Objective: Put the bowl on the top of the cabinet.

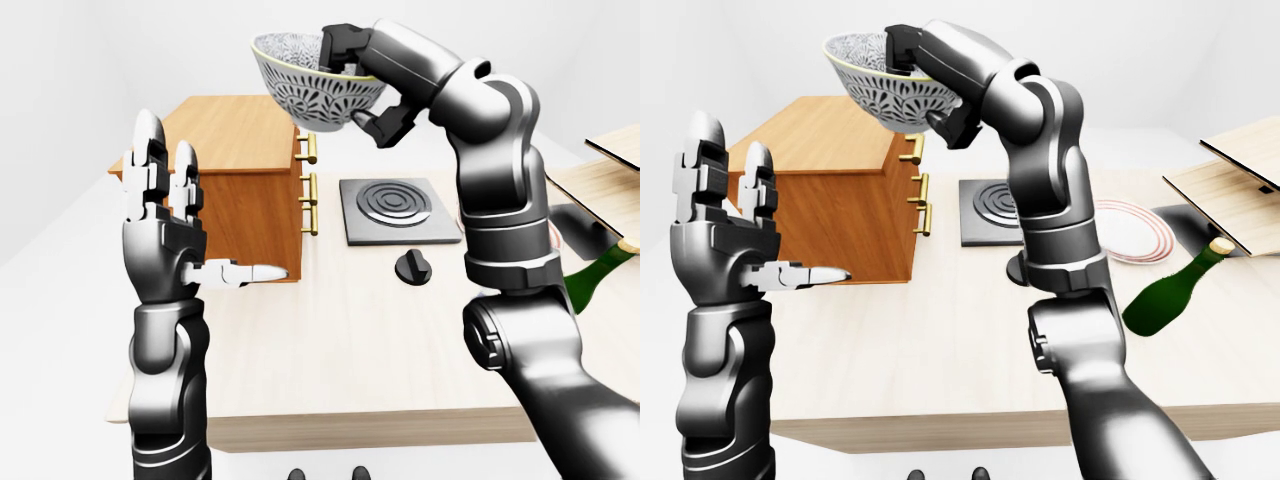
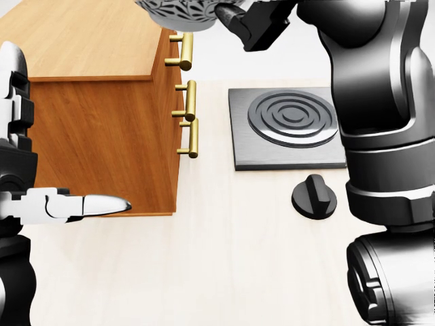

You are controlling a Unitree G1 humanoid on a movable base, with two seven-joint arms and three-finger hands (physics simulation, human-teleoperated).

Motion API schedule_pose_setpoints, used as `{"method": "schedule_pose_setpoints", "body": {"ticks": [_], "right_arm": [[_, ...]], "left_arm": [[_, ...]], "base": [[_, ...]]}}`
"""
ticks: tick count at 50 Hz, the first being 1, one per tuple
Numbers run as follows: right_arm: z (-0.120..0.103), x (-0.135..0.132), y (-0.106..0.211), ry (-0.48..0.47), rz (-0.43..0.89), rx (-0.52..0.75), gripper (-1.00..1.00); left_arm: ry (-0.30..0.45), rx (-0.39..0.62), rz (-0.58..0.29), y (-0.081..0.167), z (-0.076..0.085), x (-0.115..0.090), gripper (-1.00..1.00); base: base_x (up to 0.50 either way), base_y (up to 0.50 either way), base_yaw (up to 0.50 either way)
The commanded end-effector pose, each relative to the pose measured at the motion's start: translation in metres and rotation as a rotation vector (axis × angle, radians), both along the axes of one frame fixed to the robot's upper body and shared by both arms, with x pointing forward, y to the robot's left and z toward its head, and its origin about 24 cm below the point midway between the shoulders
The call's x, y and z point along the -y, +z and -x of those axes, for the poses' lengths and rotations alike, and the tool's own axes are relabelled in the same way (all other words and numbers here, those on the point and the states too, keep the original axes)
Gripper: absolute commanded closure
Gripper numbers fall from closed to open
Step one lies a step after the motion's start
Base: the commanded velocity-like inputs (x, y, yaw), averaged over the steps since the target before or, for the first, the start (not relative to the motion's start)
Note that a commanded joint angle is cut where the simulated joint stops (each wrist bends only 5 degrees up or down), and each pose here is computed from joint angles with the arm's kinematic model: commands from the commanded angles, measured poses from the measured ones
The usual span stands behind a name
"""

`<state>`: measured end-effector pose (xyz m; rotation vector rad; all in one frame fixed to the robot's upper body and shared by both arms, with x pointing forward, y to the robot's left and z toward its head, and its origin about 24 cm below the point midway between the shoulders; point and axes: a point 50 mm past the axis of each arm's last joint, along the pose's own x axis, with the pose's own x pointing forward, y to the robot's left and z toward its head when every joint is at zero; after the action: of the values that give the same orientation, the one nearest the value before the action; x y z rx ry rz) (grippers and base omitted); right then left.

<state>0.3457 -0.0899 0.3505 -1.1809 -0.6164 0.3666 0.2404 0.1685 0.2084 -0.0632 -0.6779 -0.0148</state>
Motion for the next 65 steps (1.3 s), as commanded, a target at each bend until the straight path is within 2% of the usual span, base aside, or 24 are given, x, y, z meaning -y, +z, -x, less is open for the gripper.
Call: {"method": "schedule_pose_setpoints", "body": {"ticks": [1,11,21,37,65], "right_arm": [[-0.02,-0.036,0.018,0.081,0.073,-0.08,1.0],[-0.038,-0.058,0.012,0.07,0.053,-0.18,1.0],[-0.044,-0.079,0.01,0.05,0.026,-0.193,1.0],[-0.046,-0.096,0.004,-0.023,0.022,-0.102,1.0],[-0.05,-0.111,-0.032,-0.025,0.033,-0.159,1.0]], "left_arm": [[0.0,0.001,-0.003,0.0,0.0,-0.001,-1.0],[0.002,-0.002,-0.006,-0.001,0.0,-0.002,-1.0],[0.007,0.009,-0.009,0.002,0.001,-0.004,-1.0],[0.002,-0.002,-0.01,0.0,0.0,-0.002,-1.0],[-0.004,-0.008,0.0,-0.001,-0.001,-0.002,-1.0]], "base": [[0.0,0.0,0.0],[0.0,0.0,0.0],[0.0,0.0,0.0],[0.0,0.0,0.0],[0.0,0.0,0.0]]}}
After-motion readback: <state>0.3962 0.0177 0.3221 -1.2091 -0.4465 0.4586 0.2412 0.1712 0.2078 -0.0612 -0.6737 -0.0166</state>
